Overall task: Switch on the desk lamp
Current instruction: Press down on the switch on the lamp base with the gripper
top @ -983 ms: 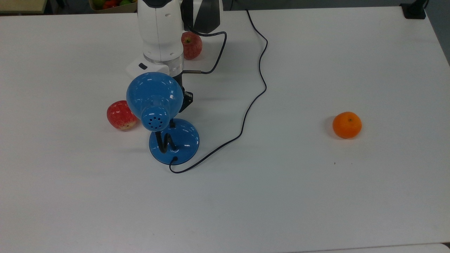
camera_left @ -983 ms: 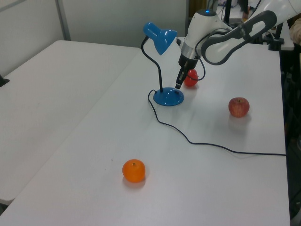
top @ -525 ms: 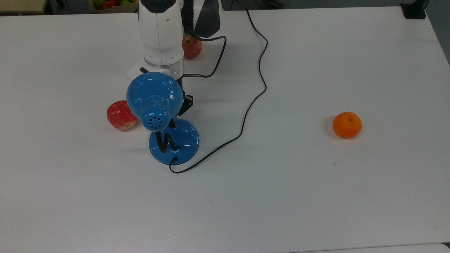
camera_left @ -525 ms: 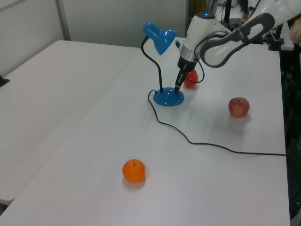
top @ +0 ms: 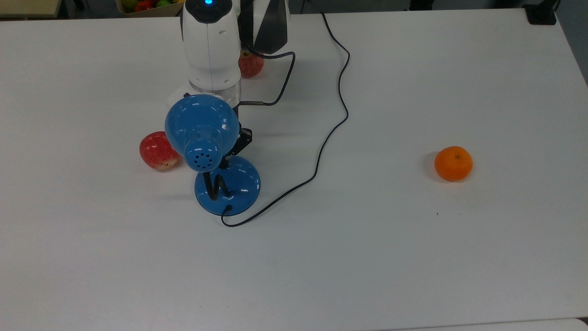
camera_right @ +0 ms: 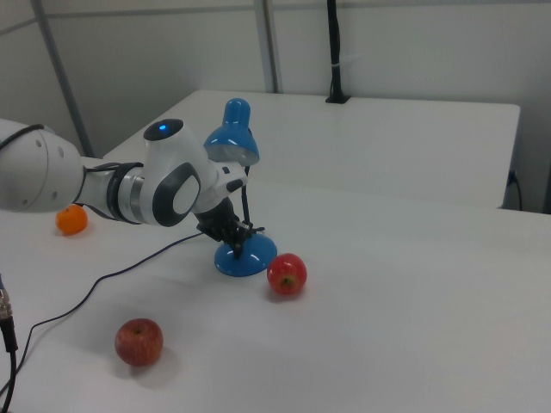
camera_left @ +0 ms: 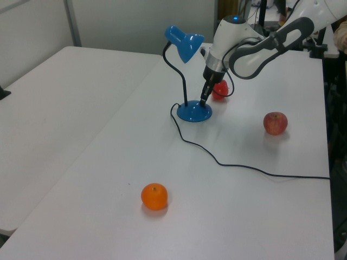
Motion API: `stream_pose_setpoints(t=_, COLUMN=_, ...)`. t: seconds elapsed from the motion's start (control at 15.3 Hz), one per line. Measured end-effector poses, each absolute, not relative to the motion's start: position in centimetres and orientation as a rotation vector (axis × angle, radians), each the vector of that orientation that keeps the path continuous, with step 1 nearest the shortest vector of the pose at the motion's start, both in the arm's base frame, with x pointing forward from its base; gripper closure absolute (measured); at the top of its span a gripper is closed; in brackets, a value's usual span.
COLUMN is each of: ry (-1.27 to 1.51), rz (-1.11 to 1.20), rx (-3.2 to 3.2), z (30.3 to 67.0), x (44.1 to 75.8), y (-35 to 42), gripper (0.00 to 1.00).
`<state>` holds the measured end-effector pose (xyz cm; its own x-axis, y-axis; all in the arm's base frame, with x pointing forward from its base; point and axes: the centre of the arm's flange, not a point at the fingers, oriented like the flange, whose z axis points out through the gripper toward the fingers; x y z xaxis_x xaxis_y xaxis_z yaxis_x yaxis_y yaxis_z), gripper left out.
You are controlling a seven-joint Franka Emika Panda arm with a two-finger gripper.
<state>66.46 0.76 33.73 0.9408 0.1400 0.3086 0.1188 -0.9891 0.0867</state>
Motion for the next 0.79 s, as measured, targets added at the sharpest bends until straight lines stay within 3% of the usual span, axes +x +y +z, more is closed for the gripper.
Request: stream_pose_setpoints(t=0.79, ry=0.299, rz=0.481, rx=2.969, z=33.6, x=66.67, y=1.2, gripper=0.99)
